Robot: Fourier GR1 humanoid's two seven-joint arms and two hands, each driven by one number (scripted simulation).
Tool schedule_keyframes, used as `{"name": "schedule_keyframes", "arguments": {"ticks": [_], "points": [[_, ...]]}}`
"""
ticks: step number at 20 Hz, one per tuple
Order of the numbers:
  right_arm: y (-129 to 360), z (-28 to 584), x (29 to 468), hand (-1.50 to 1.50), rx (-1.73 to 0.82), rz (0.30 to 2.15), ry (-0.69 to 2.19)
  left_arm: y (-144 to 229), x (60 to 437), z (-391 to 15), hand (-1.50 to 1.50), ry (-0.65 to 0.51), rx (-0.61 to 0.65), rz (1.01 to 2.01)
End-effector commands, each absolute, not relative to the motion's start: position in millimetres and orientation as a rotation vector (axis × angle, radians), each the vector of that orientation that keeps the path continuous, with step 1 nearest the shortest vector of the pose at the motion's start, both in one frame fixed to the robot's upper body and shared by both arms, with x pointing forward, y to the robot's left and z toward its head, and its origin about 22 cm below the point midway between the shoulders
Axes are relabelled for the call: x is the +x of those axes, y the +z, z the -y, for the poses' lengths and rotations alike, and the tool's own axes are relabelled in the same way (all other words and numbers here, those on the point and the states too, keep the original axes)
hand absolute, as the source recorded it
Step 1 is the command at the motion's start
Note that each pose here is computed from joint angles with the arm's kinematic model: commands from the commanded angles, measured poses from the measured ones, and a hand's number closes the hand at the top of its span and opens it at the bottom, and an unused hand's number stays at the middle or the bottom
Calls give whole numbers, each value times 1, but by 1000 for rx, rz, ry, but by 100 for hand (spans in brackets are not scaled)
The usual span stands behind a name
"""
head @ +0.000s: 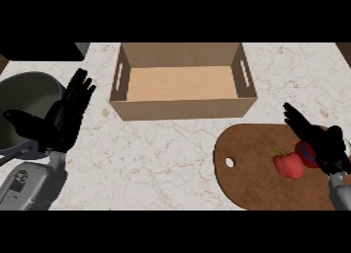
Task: Pick the bell pepper from the cutting board and place it in the cardboard box
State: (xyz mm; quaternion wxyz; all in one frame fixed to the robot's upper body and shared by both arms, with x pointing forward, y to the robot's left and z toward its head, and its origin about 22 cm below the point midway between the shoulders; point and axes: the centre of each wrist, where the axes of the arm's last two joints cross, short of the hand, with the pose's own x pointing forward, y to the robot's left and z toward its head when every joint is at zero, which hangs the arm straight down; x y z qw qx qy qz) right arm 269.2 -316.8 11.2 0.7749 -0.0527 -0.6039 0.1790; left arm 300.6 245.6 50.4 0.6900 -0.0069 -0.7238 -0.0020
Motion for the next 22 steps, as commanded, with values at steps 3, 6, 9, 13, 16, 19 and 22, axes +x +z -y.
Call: {"name": "schedule_keyframes", "arguments": {"ticks": [3, 6, 9, 13, 16, 19, 22], "points": [[18, 296, 239, -150, -281, 1459, 295, 45, 290, -233, 0, -199, 23, 1628], [18, 295, 220, -150, -418, 1581, 219, 40, 292, -238, 0, -382, 67, 1635], [34, 347, 229, -150, -862, 1538, 621, 36, 284, -235, 0, -342, 18, 1579], [19, 341, 202, -150, -1117, 1595, 809, 36, 281, -229, 0, -373, 8, 1592], [22, 336, 170, -150, -1236, 1616, 912, 34, 277, -234, 0, -399, 23, 1566], [45, 310, 148, -150, -1305, 1608, 888, 36, 272, -228, 0, -404, 21, 1591], [54, 300, 114, -150, -1339, 1468, 962, 44, 279, -229, 0, -389, 10, 1591]]}}
